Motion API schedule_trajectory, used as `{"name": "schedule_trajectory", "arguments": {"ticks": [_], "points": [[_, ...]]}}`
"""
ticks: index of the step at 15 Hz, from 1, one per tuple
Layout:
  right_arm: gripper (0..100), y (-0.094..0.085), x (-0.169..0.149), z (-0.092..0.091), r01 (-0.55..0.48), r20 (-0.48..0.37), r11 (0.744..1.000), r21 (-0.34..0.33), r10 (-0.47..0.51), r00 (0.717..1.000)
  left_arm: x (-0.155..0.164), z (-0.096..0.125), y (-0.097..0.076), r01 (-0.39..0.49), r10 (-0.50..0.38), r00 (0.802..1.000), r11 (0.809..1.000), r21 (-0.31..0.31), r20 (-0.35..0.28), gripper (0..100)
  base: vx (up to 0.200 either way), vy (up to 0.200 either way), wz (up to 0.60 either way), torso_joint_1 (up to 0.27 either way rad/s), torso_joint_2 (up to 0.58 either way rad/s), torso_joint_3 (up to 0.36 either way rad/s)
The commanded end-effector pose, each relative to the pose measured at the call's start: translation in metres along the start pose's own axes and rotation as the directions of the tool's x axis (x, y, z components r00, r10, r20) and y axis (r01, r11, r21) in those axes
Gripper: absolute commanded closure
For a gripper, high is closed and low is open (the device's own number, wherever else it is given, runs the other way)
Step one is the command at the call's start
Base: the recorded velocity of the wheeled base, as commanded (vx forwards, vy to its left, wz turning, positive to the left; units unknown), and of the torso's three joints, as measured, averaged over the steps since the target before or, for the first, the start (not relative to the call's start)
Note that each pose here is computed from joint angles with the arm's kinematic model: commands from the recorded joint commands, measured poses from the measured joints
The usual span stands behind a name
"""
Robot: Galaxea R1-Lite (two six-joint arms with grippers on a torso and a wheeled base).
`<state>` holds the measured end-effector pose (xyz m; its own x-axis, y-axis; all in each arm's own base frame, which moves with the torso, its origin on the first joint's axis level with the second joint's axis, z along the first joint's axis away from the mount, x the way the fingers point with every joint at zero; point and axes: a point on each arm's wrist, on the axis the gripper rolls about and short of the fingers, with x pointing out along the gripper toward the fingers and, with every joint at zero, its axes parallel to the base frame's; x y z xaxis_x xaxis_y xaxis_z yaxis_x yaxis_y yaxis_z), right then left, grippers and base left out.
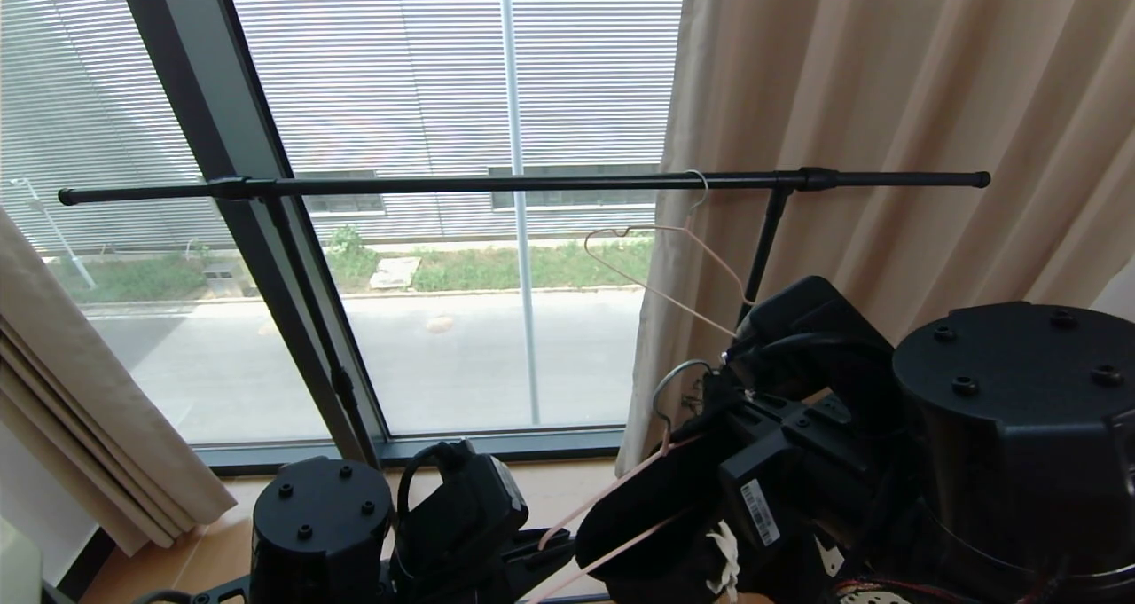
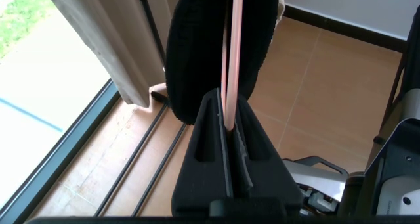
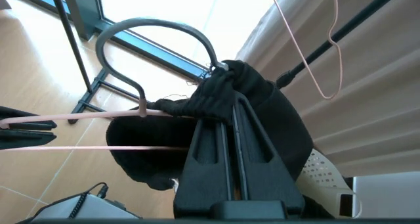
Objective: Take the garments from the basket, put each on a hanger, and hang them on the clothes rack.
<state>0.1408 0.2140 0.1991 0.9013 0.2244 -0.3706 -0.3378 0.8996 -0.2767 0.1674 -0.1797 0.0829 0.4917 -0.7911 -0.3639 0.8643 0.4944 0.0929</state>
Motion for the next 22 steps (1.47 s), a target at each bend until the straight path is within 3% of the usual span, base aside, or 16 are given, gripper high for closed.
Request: {"name": "schedule_trajectory", "arguments": {"ticks": [1,7,13,14,22], "points": [[100,-0.001,-0.002,0.000,-0.002,0.003,1.000,0.001,0.002,1.000,0.000,0.000,0.000,0.000,0.000,1.000,1.000,-0.001,-0.002,100,0.000,0.000,0.00,0.000,0.00,0.000],[100,0.002,0.001,0.000,-0.001,0.009,1.000,0.006,0.001,1.000,-0.004,0.004,0.000,-0.011,0.010,0.997,1.000,0.015,0.077,100,0.000,0.000,0.00,0.000,0.00,0.000],[100,0.002,0.001,0.000,0.001,0.010,1.000,0.010,-0.001,1.000,-0.004,0.004,-0.002,-0.006,0.005,0.997,1.000,0.016,0.081,100,0.000,0.000,0.00,0.000,0.00,0.000],[0,0.001,0.000,0.000,0.001,0.010,1.000,0.010,-0.001,1.000,-0.004,0.004,-0.002,-0.008,0.006,0.997,1.000,0.018,0.081,100,0.000,0.000,0.00,0.000,0.00,0.000],[0,-0.014,0.003,0.003,0.049,0.011,0.998,0.033,-0.049,0.999,-0.009,0.004,-0.003,-0.007,0.004,0.992,1.000,0.027,0.126,100,0.000,0.000,0.00,0.000,0.00,0.000]]}}
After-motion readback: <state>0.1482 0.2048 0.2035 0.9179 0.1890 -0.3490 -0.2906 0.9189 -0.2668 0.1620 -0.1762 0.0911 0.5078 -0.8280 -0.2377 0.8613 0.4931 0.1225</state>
